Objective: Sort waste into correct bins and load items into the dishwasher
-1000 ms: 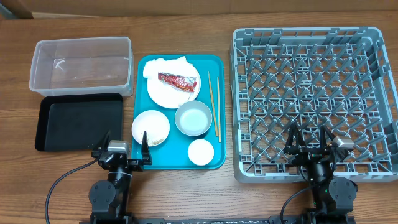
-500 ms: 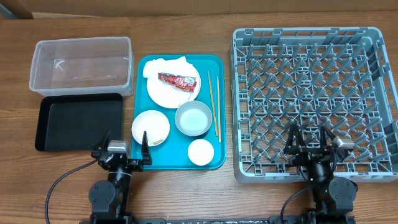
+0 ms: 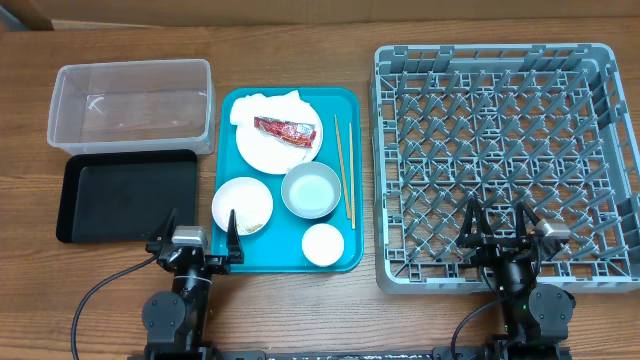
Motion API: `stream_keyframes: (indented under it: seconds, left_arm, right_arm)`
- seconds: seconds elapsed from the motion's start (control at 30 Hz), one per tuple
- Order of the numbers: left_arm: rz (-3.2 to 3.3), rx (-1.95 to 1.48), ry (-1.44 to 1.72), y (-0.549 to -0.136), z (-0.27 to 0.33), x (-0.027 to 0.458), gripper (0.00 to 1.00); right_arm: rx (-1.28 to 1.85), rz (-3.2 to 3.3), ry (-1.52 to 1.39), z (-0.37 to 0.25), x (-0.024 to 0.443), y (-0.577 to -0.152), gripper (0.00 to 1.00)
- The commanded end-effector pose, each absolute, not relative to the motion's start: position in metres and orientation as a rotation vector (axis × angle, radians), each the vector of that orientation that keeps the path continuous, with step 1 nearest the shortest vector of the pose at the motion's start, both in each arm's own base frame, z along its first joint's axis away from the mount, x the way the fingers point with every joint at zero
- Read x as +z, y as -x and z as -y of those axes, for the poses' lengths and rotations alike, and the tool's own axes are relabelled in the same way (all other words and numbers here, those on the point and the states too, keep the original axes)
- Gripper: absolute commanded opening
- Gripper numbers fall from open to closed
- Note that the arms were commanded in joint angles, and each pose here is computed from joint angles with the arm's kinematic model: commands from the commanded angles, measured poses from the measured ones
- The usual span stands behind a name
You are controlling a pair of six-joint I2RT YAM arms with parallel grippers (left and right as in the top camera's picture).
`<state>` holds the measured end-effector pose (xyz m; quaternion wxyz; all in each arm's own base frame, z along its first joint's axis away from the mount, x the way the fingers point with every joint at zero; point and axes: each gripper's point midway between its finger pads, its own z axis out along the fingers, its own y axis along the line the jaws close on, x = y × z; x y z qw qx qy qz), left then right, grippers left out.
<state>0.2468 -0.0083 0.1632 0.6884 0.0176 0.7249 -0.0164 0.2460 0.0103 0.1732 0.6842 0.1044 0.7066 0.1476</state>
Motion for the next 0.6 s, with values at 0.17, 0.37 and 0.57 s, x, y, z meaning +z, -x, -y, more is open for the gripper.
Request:
stream_keyframes:
  seconds: [0.17, 0.37, 0.57]
  left_arm:
    - [-1.5, -0.082, -0.08, -0.245, 0.019, 0.193, 1.0]
    - [-1.433, -0.114, -0.105, -0.237, 0.025, 0.23, 1.0]
    - [-1.457, -0.117, -0.105, -0.243, 0.025, 0.257, 1.0]
  right_arm:
    - [0.292, -1.451, -0.117, -0.015, 0.214, -0.242, 1.0]
    - [0.235, -1.387, -0.052, -0.016, 0.256, -0.23, 1.0]
    - [0.202, -1.418, -0.016, -0.018, 0.275, -0.229, 1.0]
